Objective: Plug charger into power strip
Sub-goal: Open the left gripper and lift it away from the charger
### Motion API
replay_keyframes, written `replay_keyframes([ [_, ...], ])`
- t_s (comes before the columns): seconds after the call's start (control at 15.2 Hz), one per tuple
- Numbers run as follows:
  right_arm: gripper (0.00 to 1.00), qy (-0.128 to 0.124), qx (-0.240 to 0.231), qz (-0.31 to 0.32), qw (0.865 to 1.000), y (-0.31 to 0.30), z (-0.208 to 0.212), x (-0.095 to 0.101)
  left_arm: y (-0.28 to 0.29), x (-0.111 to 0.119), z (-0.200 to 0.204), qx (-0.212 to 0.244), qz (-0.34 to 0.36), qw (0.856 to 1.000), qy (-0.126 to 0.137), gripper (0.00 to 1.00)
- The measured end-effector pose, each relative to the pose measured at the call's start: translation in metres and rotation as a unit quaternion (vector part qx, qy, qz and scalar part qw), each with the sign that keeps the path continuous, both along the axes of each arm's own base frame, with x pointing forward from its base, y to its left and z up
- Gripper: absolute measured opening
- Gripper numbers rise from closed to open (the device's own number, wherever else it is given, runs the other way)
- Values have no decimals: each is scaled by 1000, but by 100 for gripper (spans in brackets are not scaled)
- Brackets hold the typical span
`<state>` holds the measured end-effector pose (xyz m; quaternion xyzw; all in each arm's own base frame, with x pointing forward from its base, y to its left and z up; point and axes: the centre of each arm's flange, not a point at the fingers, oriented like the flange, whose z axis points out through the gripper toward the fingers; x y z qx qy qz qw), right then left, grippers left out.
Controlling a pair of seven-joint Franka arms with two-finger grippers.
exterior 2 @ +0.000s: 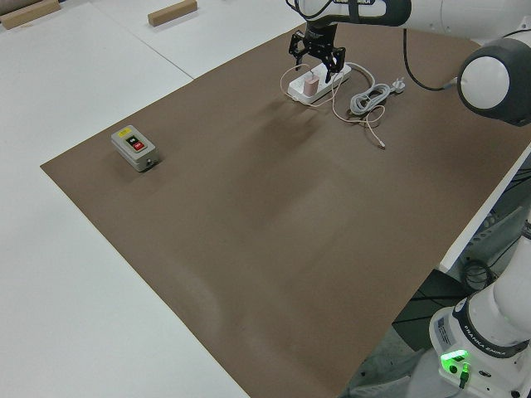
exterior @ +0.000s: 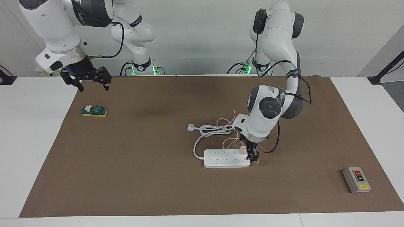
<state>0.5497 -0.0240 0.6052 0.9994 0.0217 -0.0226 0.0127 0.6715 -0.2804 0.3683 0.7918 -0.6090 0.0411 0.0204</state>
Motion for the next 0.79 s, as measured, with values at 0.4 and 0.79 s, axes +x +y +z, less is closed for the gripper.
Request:
replay_keyframes([
  [0.4, 100, 0, 0, 0, 1000, 0, 0, 0, 63, -63, 80, -13, 97, 993, -66, 100],
  [0.79, 100, 0, 0, 0, 1000, 0, 0, 0, 93, -65, 75, -9, 179, 984, -1, 100],
])
